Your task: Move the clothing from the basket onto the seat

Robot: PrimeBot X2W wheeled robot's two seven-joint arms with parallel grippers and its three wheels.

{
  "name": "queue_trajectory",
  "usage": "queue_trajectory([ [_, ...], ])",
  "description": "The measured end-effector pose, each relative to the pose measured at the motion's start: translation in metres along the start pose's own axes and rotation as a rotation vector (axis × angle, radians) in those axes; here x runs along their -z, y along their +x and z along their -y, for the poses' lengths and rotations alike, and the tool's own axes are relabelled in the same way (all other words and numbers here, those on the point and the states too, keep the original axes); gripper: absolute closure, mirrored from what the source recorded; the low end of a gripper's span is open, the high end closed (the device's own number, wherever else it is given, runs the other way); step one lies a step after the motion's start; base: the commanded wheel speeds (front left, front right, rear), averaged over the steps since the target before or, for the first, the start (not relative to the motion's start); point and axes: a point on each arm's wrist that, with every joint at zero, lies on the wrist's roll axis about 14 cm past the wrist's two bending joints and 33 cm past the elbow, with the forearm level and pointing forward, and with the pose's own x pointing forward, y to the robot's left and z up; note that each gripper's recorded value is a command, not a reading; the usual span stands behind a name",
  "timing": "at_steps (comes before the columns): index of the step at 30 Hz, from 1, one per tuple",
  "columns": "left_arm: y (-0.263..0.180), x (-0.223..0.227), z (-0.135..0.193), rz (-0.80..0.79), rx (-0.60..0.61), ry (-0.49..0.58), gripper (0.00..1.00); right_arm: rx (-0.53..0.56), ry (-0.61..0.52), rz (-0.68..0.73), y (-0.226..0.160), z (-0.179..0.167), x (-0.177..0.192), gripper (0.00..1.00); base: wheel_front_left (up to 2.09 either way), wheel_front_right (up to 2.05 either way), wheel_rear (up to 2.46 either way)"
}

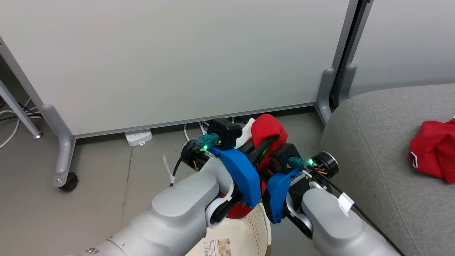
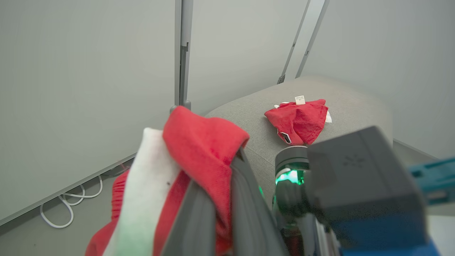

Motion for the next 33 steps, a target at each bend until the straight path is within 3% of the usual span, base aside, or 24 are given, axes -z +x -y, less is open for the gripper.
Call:
queue_trajectory([
  [31,-0.0017,-0.0047,0.0031,0.012,-0.002,0.019,1.0,0.012,0.011,0.013,-0.0083,0.004,0.0077,1.0,0.0,0.0,0.0],
  [32,-0.0016,-0.0047,0.0032,0.013,-0.002,0.019,0.94,0.012,0.011,0.013,-0.0085,0.004,0.008,1.0,0.0,0.0,0.0],
  [33,-0.0015,-0.0046,0.0033,0.013,-0.001,0.019,0.73,0.013,0.012,0.012,-0.0087,0.004,0.0085,1.0,0.0,0.0,0.0],
])
